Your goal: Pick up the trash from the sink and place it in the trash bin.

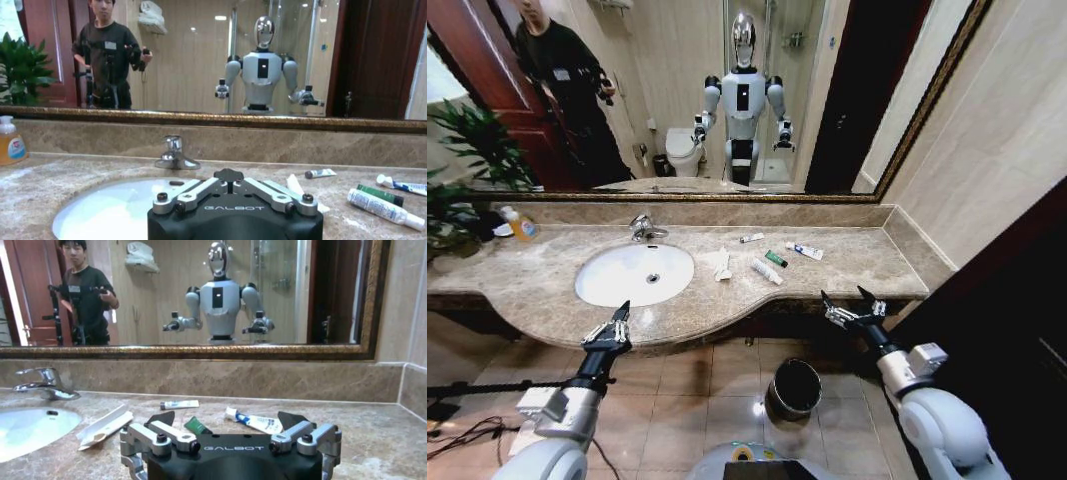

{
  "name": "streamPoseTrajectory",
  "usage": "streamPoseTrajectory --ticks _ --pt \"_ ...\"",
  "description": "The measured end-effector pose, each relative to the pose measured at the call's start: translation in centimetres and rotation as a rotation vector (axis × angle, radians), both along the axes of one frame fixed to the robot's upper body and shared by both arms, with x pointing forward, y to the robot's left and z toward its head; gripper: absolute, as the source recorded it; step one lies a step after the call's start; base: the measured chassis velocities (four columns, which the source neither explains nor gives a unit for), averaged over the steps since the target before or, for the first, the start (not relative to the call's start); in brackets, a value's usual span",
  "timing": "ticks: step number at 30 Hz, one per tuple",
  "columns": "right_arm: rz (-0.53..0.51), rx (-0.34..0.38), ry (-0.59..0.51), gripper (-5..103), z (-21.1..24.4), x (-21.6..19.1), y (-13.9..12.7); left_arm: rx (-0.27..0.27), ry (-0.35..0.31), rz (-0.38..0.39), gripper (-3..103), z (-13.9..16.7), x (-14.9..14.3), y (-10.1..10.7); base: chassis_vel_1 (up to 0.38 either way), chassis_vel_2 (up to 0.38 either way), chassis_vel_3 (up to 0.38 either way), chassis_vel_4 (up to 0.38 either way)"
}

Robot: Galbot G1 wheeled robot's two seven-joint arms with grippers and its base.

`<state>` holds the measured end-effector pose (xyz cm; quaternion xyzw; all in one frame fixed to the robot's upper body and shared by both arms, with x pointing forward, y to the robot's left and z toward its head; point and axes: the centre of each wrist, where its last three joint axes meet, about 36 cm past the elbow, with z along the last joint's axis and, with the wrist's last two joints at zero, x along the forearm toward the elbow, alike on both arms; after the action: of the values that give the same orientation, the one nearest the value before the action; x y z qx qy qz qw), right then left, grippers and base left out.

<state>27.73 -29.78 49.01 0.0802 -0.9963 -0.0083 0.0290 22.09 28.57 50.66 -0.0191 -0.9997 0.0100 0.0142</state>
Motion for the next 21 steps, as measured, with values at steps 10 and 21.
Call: streamPoseTrajectory --ticks 10,21 --pt "0.041 -0.017 0.03 100 -1.6 2.3 -1.2 0.0 0.0 0.0 0 0.0 0.0 0.0 0.0 0.0 0.0 0.0" --pt "0.128 -0.002 0.051 100 -3.4 6.2 -1.7 0.0 0.0 0.0 0 0.0 0.0 0.0 0.0 0.0 0.0 0.0"
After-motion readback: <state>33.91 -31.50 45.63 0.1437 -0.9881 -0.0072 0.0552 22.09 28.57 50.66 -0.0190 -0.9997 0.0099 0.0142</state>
